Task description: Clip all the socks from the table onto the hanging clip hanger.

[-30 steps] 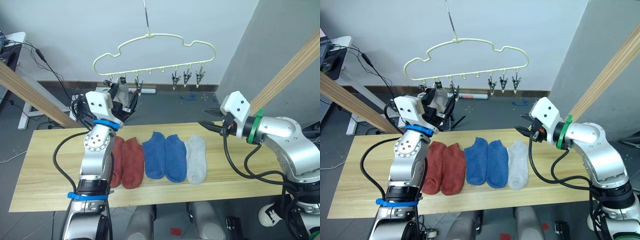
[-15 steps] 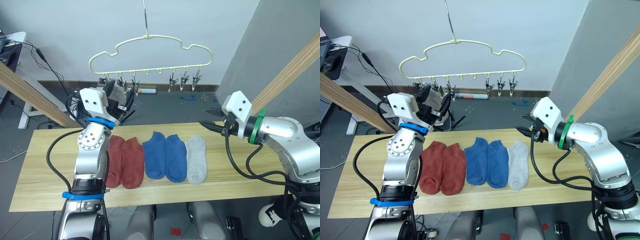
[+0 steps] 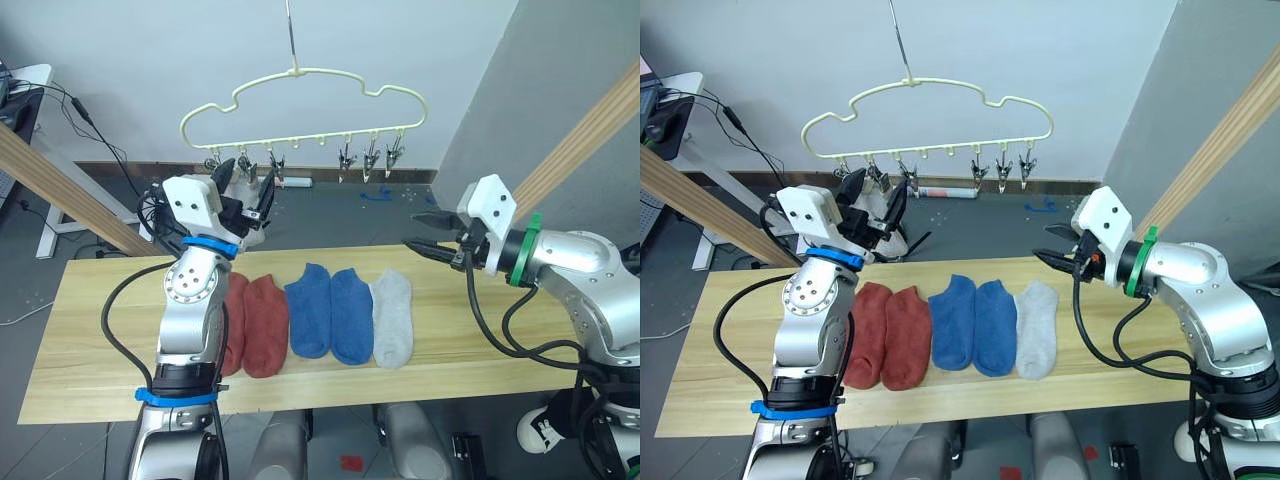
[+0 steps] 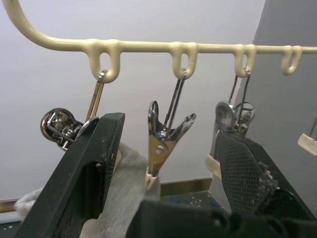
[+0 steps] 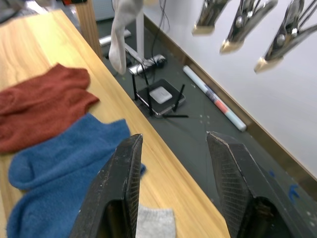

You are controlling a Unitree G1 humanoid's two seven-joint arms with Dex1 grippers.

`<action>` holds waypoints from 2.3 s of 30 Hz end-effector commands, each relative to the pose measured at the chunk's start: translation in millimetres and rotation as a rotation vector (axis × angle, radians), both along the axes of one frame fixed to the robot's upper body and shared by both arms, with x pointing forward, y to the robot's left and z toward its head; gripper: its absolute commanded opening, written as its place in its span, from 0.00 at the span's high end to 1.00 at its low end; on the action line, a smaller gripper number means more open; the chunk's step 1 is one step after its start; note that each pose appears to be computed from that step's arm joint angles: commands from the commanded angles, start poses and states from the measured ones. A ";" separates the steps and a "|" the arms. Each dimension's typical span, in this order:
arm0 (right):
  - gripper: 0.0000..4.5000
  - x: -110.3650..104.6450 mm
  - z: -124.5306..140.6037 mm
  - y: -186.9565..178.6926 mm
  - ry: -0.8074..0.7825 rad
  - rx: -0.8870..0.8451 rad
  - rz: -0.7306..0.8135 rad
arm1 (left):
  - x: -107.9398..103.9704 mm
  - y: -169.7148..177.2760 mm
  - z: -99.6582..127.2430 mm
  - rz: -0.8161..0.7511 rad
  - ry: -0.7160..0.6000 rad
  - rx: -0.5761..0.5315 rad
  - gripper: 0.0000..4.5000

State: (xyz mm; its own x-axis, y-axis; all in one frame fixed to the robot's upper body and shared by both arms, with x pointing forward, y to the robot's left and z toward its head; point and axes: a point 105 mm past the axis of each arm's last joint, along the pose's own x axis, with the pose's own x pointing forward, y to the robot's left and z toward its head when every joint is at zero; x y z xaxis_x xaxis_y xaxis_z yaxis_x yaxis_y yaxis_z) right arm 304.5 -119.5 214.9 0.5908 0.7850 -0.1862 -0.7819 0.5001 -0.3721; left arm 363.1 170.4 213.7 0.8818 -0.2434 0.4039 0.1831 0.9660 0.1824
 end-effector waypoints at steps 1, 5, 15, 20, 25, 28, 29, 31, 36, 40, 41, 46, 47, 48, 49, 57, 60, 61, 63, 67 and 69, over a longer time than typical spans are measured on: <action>0.52 -9.6 19.7 2.1 -0.070 0.021 0.062 | -7.8 -1.0 12.2 0.011 -0.055 -0.011 0.45; 0.52 -9.7 21.9 3.1 -0.074 0.022 0.082 | -8.2 0.2 13.1 0.023 -0.058 -0.026 0.57; 0.52 -6.7 34.3 24.7 -0.098 0.102 0.182 | -6.4 1.6 18.0 0.040 -0.072 -0.046 0.57; 0.52 -3.9 32.8 26.8 -0.102 0.097 0.190 | -8.2 3.1 22.3 0.052 -0.085 -0.057 0.57; 0.52 -3.2 30.2 24.7 -0.099 0.088 0.186 | -8.5 1.6 24.9 0.044 -0.088 -0.075 0.57; 0.52 -3.4 29.5 24.1 -0.096 0.089 0.183 | -8.7 -2.9 26.8 0.021 -0.090 -0.086 0.57; 0.52 -3.7 29.1 23.8 -0.095 0.089 0.183 | -8.5 -3.4 27.3 0.020 -0.090 -0.089 0.57; 0.52 -4.1 28.5 23.3 -0.092 0.088 0.180 | -7.7 -4.2 28.2 0.017 -0.090 -0.098 0.57; 0.52 -4.6 27.6 22.4 -0.089 0.086 0.177 | -6.6 -3.6 28.6 0.021 -0.089 -0.100 0.57; 0.52 -4.3 27.1 21.8 -0.087 0.085 0.173 | -5.6 -4.3 28.1 0.014 -0.086 -0.104 0.57; 0.52 -4.2 27.1 21.8 -0.087 0.086 0.172 | -5.4 -4.5 27.6 0.013 -0.085 -0.105 0.61; 0.52 -5.3 26.9 21.6 -0.085 0.088 0.171 | -5.0 -7.3 25.9 -0.006 -0.078 -0.114 0.87; 0.52 -5.8 26.5 21.4 -0.083 0.087 0.170 | -5.1 -7.5 26.0 -0.007 -0.078 -0.113 0.91; 0.52 -6.8 25.1 21.0 -0.078 0.086 0.169 | -5.1 -7.1 26.1 -0.006 -0.078 -0.113 0.93; 0.52 -7.6 24.1 20.7 -0.075 0.084 0.168 | -5.2 -6.7 26.2 -0.005 -0.079 -0.112 0.97; 0.25 -18.6 -52.6 9.2 0.010 -0.076 0.003 | -7.0 2.5 27.7 0.017 -0.073 -0.085 1.00; 0.02 0.9 -80.7 -9.3 0.002 -0.128 -0.188 | -7.3 3.2 26.2 0.012 -0.060 -0.074 1.00; 0.02 5.1 -88.4 -13.0 0.008 -0.136 -0.218 | -7.3 3.4 25.7 0.010 -0.055 -0.073 1.00; 0.02 12.9 -106.0 -18.2 0.023 -0.175 -0.256 | -7.0 3.6 24.4 0.004 -0.046 -0.069 1.00; 0.02 25.3 -129.3 -12.8 0.080 -0.170 -0.278 | -6.6 3.3 24.0 -0.003 -0.038 -0.066 1.00; 0.02 33.4 -135.3 -10.4 0.089 -0.161 -0.308 | -6.6 3.2 24.1 -0.007 -0.035 -0.063 1.00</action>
